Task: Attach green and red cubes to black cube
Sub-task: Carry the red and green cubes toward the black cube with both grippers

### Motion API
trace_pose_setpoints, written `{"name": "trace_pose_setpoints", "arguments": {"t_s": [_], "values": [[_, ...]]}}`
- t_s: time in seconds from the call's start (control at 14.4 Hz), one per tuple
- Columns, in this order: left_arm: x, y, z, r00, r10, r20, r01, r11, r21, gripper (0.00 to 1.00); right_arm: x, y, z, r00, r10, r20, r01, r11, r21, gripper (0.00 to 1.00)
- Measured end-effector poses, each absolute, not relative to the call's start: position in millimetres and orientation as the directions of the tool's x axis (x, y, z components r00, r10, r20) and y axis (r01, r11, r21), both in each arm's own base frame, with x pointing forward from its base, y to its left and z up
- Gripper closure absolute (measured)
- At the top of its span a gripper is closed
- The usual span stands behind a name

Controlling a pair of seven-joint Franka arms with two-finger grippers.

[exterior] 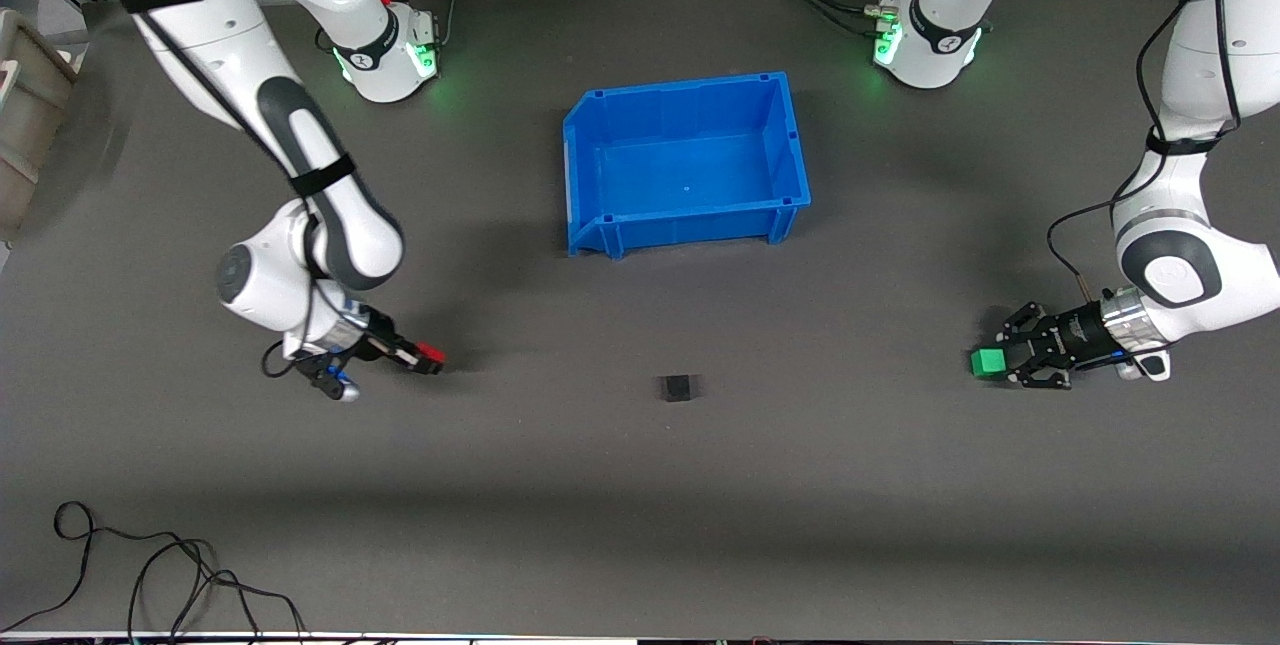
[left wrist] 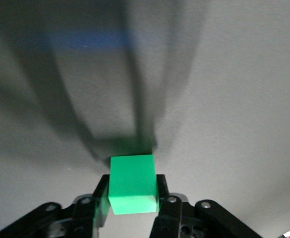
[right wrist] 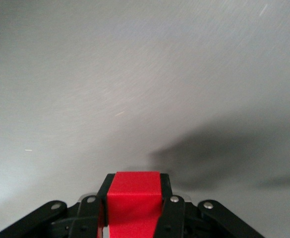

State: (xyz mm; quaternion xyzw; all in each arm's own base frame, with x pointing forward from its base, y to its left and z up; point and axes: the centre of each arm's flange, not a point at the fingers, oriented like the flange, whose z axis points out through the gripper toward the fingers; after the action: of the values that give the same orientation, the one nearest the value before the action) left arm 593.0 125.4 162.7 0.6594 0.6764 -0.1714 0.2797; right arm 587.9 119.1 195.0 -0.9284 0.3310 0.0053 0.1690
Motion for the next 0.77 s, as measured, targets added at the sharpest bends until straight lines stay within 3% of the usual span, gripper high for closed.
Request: {"name": "trace_pose_setpoints", "arguments": {"t_s": [0.14,0.35,0.77], "values": [[601.1,126.7,171.0,0.036,0.803,-0.594,0.987,0.063,0.145,0.6,594.0,135.7,204.6,0.67,-0.723,-0.168,-0.733,-0.608,-0.305,0.6],[617.3,118.8,190.5,0.044,0.799,-0.6,0.993,0.029,0.112,0.6,609.1,161.3,224.2,0.421,-0.87,-0.255,-0.894,-0.35,-0.28,0.6],[649.2,40.3,228.3,0.131,0.754,-0.644,0.991,-0.085,0.102,0.6,629.5,245.6,227.6,0.106,-0.93,-0.352,-0.98,-0.038,-0.196,0.6]]}}
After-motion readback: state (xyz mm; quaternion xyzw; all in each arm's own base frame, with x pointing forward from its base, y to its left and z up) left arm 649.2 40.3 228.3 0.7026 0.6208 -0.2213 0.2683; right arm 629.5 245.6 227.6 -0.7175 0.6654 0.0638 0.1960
